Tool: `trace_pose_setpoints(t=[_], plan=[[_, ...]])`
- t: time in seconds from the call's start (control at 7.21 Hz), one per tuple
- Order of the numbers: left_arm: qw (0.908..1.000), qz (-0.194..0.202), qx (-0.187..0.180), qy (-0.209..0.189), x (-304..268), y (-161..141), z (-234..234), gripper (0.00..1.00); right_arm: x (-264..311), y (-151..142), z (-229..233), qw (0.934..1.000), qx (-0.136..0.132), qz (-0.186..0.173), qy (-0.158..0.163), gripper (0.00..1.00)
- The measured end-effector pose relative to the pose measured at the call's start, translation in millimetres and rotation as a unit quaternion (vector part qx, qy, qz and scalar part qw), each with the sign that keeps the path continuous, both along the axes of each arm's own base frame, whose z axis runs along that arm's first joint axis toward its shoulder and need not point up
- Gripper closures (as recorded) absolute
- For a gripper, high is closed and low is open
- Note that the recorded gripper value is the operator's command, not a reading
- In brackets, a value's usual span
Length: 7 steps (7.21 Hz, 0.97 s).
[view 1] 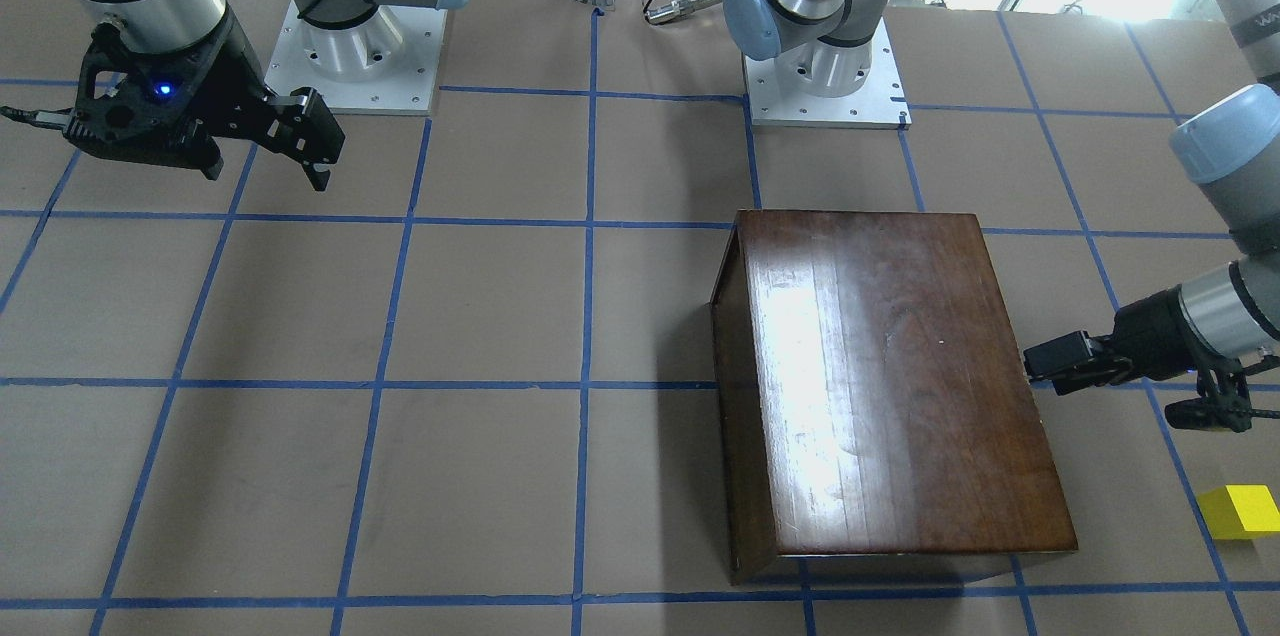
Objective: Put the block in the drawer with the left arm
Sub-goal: 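Hook the left gripper onto the white drawer handle, then pull the drawer open outward with the left gripper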
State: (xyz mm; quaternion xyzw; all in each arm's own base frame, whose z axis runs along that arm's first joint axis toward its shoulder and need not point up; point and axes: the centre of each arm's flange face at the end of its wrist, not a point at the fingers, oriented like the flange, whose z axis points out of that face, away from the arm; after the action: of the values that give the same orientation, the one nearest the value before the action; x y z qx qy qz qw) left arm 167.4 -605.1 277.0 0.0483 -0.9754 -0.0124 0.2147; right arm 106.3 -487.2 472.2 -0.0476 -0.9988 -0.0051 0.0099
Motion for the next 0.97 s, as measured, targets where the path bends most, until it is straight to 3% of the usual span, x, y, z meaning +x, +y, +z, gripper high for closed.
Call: trace_pose_setpoints(t=[0.97], plan=[[1.0000, -0.003, 0.008, -0.001, 4.3, -5.2, -19.0, 0.06, 0.0, 0.0, 0.0, 1.0000, 0.000, 0.000, 0.000, 0.00]])
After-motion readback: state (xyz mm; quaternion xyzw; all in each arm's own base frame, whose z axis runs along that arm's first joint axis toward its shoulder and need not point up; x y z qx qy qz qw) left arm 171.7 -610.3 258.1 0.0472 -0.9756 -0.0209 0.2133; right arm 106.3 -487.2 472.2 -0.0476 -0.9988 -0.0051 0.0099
